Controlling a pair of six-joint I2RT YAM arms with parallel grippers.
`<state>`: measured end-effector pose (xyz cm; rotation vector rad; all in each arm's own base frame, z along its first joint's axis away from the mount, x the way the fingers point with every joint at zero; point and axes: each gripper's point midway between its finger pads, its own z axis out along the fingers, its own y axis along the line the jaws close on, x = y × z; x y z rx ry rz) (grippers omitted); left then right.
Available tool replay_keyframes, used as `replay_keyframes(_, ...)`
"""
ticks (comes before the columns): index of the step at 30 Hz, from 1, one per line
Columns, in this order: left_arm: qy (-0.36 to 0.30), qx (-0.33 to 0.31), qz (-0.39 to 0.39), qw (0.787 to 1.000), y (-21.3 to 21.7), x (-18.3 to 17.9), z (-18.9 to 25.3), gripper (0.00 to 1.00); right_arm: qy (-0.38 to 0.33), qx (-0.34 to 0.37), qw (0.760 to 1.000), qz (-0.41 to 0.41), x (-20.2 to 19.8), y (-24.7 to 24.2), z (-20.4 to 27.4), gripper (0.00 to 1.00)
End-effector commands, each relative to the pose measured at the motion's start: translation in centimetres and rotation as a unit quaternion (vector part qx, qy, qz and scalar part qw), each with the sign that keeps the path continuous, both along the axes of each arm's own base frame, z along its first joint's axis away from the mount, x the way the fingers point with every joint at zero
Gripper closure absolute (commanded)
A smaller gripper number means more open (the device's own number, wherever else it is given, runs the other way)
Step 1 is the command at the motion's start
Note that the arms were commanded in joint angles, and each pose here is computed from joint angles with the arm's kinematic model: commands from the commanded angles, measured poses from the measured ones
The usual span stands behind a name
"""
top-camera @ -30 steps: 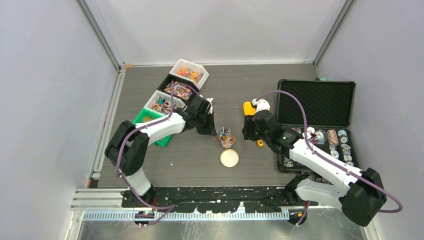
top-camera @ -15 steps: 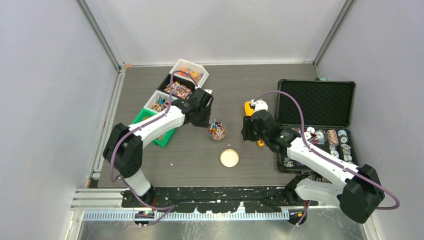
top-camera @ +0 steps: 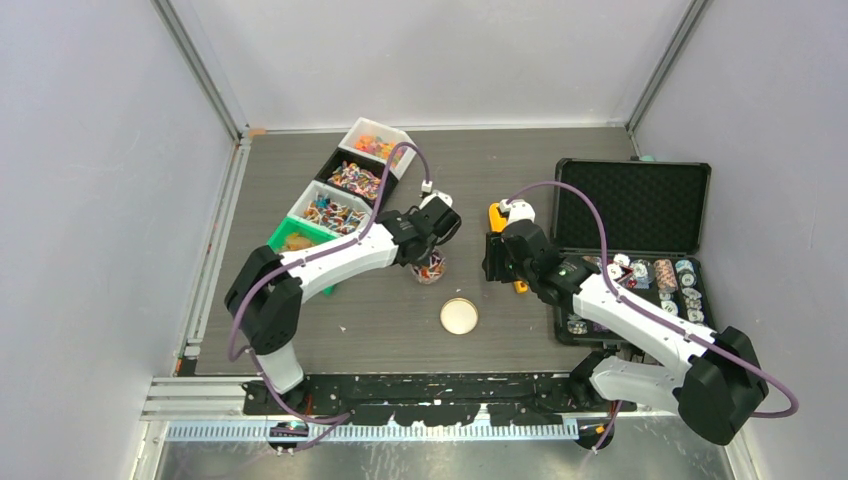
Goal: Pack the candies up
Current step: Move the packing bottle to the center of the board.
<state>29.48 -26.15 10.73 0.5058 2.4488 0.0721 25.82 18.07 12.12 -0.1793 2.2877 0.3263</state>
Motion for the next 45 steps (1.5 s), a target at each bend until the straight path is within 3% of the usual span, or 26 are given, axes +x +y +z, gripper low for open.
replay_keyframes(1, -0.038, 0.03, 0.029, 0.998, 1.2, 1.8, 0.8, 1.0, -0.03, 0.021, 0.999, -0.005, 0.6, 0.3, 1.9, 0.51)
replay_keyframes(5, -0.063, 0.006, 0.025, 0.998, 1.3, 2.1, 1.6, 1.0, -0.03, 0.021, 0.999, -0.005, 0.6, 0.3, 1.8, 0.51)
replay_keyframes(7, -0.032, -0.025, 0.02, 0.999, 0.5, 2.0, 1.3, 1.0, -0.03, 0.021, 0.999, -0.004, 0.6, 0.4, 1.9, 0.51)
replay_keyframes(11, -0.026, -0.01, 0.009, 1.0, -0.4, 1.7, 1.8, 1.0, -0.03, 0.024, 0.999, -0.004, 0.7, 0.4, 1.8, 0.51)
replay_keyframes(14, -0.075, 0.022, 0.003, 0.997, -0.2, 2.1, 2.7, 1.0, -0.028, 0.023, 0.999, -0.002, 0.7, 0.5, 1.8, 0.51)
replay_keyframes(18, 0.032, -0.063, 0.007, 0.997, -1.0, 1.7, 0.1, 1.0, -0.028, 0.023, 0.999, -0.003, 0.7, 0.5, 1.7, 0.51)
replay_keyframes(22, 0.088, -0.069, -0.001, 0.994, -1.9, 0.5, -0.6, 1.0, -0.025, 0.026, 0.999, 0.001, 0.6, 0.7, 1.7, 0.51)
replay_keyframes(23, 0.094, -0.07, 0.0, 0.993, -1.9, 0.4, -0.6, 0.98, -0.021, 0.026, 0.999, 0.004, 0.5, 0.8, 1.6, 0.51)
replay_keyframes(26, 0.097, -0.07, 0.004, 0.993, -1.9, 0.3, -0.6, 0.73, -0.014, 0.026, 1.0, 0.009, 0.3, 1.0, 1.2, 0.51)
replay_keyframes(27, 0.099, -0.069, 0.005, 0.993, -1.8, 0.3, -0.7, 0.69, -0.013, 0.027, 1.0, 0.008, 0.3, 1.0, 1.2, 0.51)
replay_keyframes(32, 0.119, -0.088, 0.004, 0.989, -2.3, -0.2, -0.6, 0.56, -0.009, 0.033, 0.999, 0.011, 0.1, 1.2, 1.5, 0.51)
replay_keyframes(34, 0.137, -0.135, 0.003, 0.981, -2.9, -0.3, -0.1, 0.53, -0.002, 0.043, 0.999, 0.019, -0.3, 1.5, 1.7, 0.51)
replay_keyframes(37, 0.172, -0.246, 0.016, 0.954, -3.3, 0.1, 1.2, 0.52, 0.016, 0.058, 0.997, 0.037, -1.3, 2.4, 1.4, 0.51)
replay_keyframes(40, 0.156, -0.299, 0.032, 0.941, -1.2, 1.0, 2.9, 0.47, 0.025, 0.058, 0.997, 0.05, -2.5, 3.4, 0.6, 0.51)
replay_keyframes(45, 0.116, -0.304, 0.061, 0.944, 3.5, 2.0, 5.0, 0.38, 0.031, 0.043, 0.996, 0.072, -4.4, 5.5, -0.3, 0.51)
